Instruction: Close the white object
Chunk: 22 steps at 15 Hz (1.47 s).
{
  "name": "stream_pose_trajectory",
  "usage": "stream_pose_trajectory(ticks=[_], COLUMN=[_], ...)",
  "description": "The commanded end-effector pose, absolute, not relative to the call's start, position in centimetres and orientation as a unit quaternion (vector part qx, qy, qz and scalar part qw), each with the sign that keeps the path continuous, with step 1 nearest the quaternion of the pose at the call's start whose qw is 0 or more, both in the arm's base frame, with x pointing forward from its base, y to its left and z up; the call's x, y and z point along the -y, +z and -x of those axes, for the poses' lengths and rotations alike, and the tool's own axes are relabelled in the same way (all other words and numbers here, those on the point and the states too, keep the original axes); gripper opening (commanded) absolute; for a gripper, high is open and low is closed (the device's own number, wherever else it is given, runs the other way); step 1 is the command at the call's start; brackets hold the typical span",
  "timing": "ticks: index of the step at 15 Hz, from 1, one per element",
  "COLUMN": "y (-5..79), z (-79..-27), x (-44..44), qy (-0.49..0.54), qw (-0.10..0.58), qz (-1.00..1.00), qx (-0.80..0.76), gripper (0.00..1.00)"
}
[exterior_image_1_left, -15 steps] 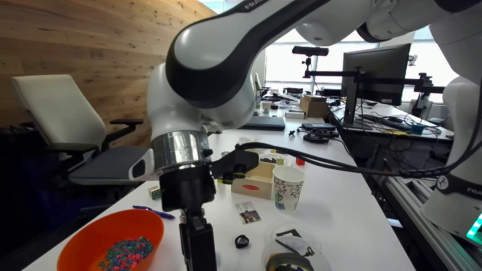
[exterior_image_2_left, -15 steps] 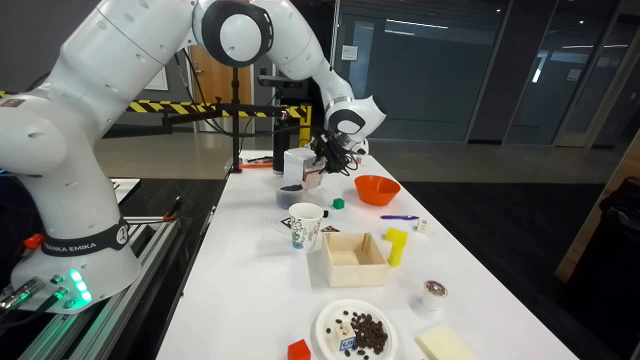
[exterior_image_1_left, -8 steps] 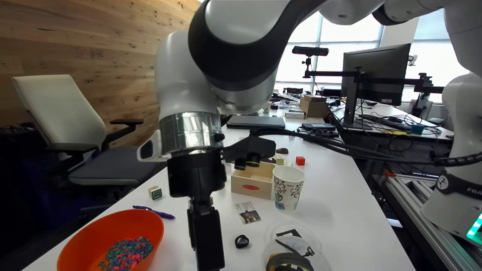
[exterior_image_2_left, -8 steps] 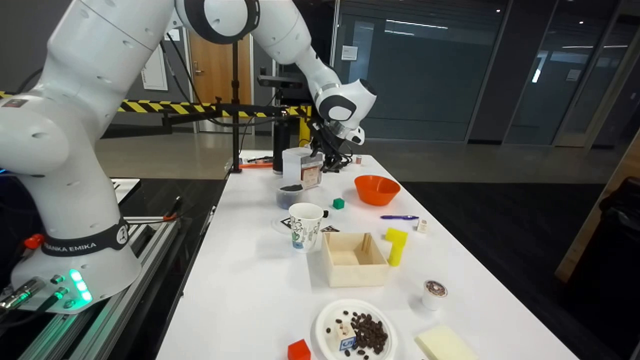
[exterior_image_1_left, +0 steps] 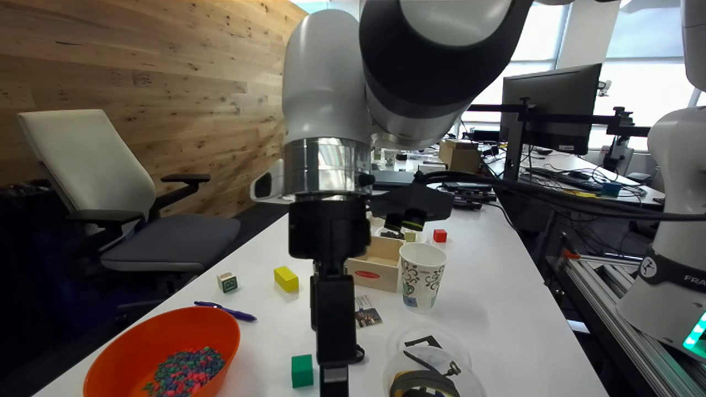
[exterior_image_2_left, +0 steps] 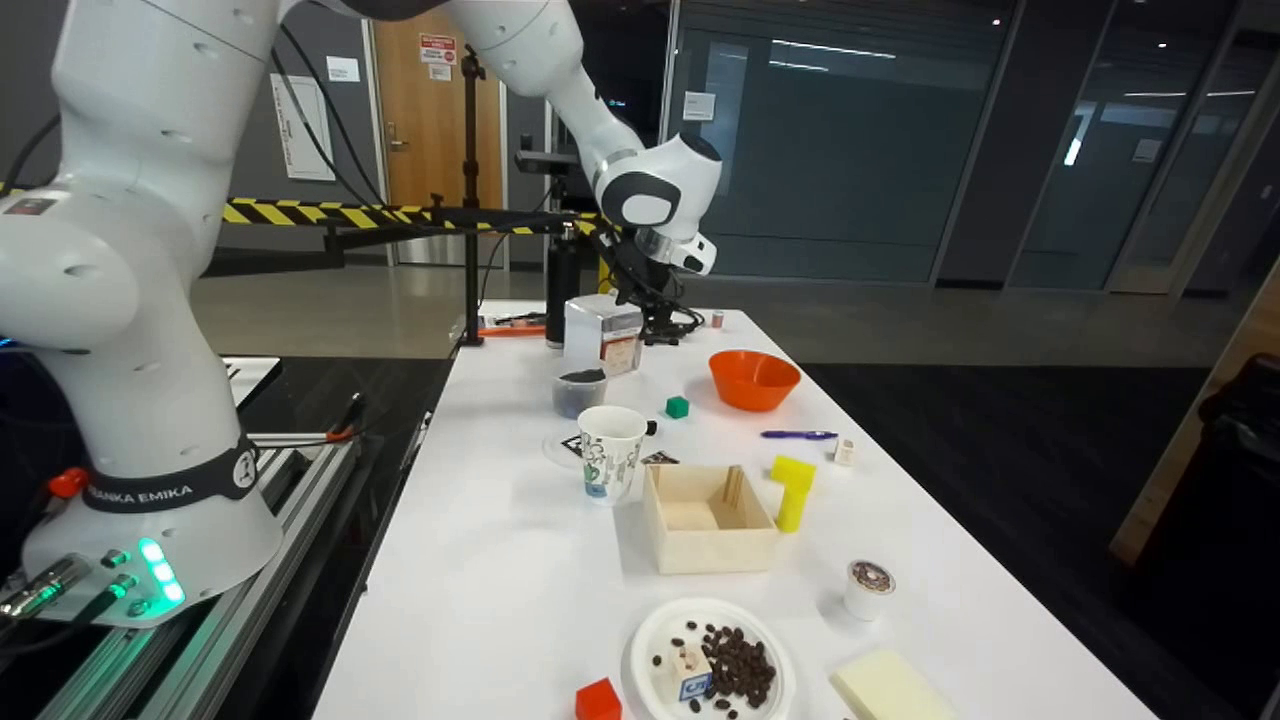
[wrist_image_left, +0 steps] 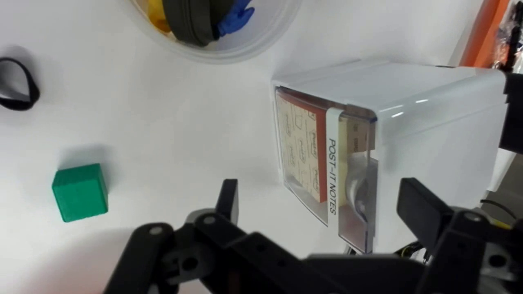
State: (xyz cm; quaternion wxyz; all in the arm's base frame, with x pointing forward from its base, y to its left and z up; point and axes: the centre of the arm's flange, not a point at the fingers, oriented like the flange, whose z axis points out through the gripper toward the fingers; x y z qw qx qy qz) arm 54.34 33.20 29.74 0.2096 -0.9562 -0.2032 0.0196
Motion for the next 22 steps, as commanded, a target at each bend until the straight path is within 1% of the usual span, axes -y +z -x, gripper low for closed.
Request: stream_pose_trajectory(ticks=[1, 5, 7, 9, 10, 22], y=[30.4, 30.7, 31.0, 30.9, 29.9, 29.6], z=[-51.0, -48.2, -47.1, -45.8, -48.8, -48.5], x=[-31.2, -28.4, -27.0, -25.6, -27.3, -27.2], qy=[0.013, 0.038, 0.034, 0.023, 0.038, 0.038], qw=[0.177, 0.165, 0.158, 0.165, 0.165, 0.162], qz=[0.973, 0.984, 0.987, 0.985, 0.986, 0.986], qx=[0.146, 0.061, 0.005, -0.046, 0.003, 0.0], gripper=[1.0, 1.0, 1.0, 1.0, 1.0, 1.0])
